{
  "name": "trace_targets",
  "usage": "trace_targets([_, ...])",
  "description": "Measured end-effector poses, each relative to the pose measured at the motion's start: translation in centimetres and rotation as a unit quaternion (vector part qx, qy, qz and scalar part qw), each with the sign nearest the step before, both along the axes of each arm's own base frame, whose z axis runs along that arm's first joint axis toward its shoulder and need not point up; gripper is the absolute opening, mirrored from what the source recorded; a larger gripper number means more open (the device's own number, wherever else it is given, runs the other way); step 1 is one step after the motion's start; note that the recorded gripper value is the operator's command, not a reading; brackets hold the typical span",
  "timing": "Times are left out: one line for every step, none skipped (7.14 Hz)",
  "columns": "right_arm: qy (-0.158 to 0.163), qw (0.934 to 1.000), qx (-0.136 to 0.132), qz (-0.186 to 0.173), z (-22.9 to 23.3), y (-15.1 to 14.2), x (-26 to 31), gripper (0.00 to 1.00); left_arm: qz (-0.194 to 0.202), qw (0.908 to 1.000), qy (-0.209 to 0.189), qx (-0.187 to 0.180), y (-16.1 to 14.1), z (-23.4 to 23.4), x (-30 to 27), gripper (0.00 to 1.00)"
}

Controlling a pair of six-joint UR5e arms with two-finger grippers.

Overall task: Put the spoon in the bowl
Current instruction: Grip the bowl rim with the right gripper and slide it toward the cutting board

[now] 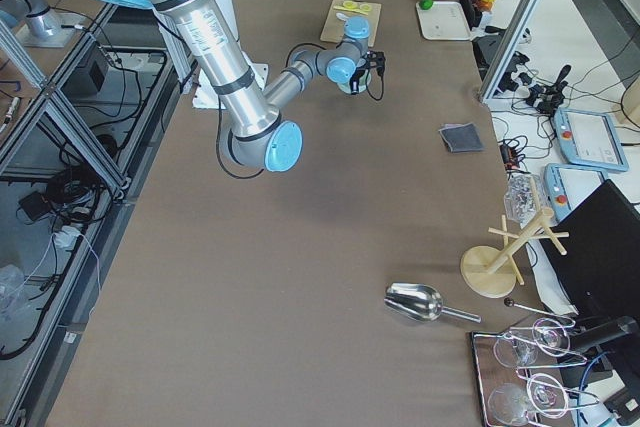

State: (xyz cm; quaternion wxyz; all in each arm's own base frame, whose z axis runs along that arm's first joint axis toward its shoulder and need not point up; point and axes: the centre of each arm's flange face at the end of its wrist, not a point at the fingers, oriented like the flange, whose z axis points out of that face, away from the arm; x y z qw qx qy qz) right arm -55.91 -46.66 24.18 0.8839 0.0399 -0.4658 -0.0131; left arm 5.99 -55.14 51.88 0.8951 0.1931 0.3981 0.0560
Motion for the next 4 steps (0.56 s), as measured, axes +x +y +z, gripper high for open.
trace_targets([0.002, 1.0000, -0.004, 0.004, -0.2, 0.1, -0.9, 0.87, 0.003, 1.0000, 0.001, 0.002, -0.2, -0.3, 0.5, 0.98])
trace_targets([0.003, 0.9999, -0.009, 0.007, -0.4, -0.2, -1.6, 1.00, 0.006, 1.0000, 0.002, 0.003, -0.4, -0.6, 1.0, 0.98])
trace_targets([0.003, 0.9999, -0.011, 0.010, -0.6, -0.4, -1.8, 1.00, 0.009, 0.9999, 0.003, 0.005, -0.5, -0.9, 1.5, 0.98])
trace_targets([-0.001, 0.9998, -0.011, 0.016, -1.2, -1.1, -1.2, 1.00, 0.012, 0.9999, 0.007, 0.008, -0.7, -1.7, 2.2, 0.98])
